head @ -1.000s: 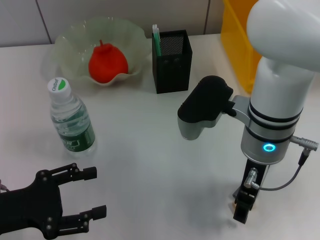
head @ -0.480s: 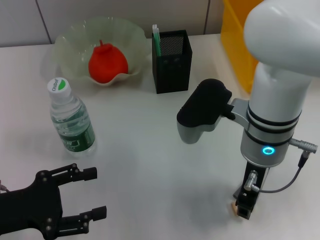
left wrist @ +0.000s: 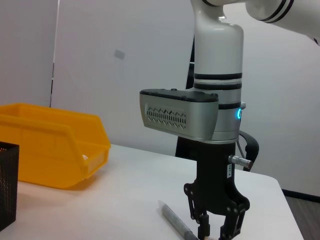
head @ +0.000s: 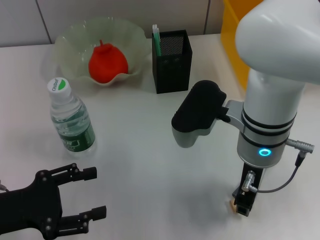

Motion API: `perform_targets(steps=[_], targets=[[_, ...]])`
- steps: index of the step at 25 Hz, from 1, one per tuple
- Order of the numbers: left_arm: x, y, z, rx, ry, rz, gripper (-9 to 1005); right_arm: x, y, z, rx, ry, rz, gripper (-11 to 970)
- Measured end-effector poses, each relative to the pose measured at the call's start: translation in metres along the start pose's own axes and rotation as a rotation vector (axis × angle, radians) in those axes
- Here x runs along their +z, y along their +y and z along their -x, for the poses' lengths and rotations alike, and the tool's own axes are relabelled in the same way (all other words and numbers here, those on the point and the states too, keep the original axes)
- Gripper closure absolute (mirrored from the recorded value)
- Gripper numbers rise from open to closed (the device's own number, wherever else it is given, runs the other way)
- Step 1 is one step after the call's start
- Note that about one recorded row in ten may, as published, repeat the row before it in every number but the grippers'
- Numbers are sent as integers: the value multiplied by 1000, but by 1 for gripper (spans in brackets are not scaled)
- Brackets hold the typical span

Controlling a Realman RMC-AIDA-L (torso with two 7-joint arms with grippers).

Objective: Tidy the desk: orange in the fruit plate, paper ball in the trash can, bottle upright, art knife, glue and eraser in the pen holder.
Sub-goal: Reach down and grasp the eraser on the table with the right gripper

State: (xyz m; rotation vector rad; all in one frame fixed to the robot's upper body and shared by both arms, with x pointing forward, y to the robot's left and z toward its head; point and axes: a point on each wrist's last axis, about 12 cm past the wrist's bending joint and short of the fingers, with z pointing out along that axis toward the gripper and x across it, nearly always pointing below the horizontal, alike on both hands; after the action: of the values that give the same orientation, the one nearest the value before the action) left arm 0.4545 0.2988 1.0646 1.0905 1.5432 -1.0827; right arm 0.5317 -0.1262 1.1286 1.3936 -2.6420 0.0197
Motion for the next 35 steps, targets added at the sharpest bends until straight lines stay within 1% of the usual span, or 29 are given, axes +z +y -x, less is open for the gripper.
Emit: perform_targets(steps=[4,12,19,20,21,22,24,25,31,35], targets=[[0,0,0,0,-1,1,211,0,1,0,-3,3,-2,590],[0,0,0,0,-2,0,211,-9,5,-2,-26,-3,-2,591],[0,0,0,-1,-3,1,211,-12,6,-1,-43,-5,-16,589],[0,0,0,-2,-3,1,211,-12,6,0,-57,-7,-49,589],[0,0,0,-2,-3,1,211,-12,6,0,-57,-7,-49,589],[0,0,0,-2,-3,2,211,-13,6,0,-77,-7,-79,589],[0,0,0,-3,-3,2,211,-13,7,0,-90,-6,-87,589],[-1,-1,0,-3,-3,2,211,-13,9,1,-117,-6,-94,589],[-1,-1,-1,-5,-3,3,211,-16,14,2,-178,-20,-92,588],[-1,-1,-1,-9,-3,4,211,-20,19,-2,-242,3,-72,588]])
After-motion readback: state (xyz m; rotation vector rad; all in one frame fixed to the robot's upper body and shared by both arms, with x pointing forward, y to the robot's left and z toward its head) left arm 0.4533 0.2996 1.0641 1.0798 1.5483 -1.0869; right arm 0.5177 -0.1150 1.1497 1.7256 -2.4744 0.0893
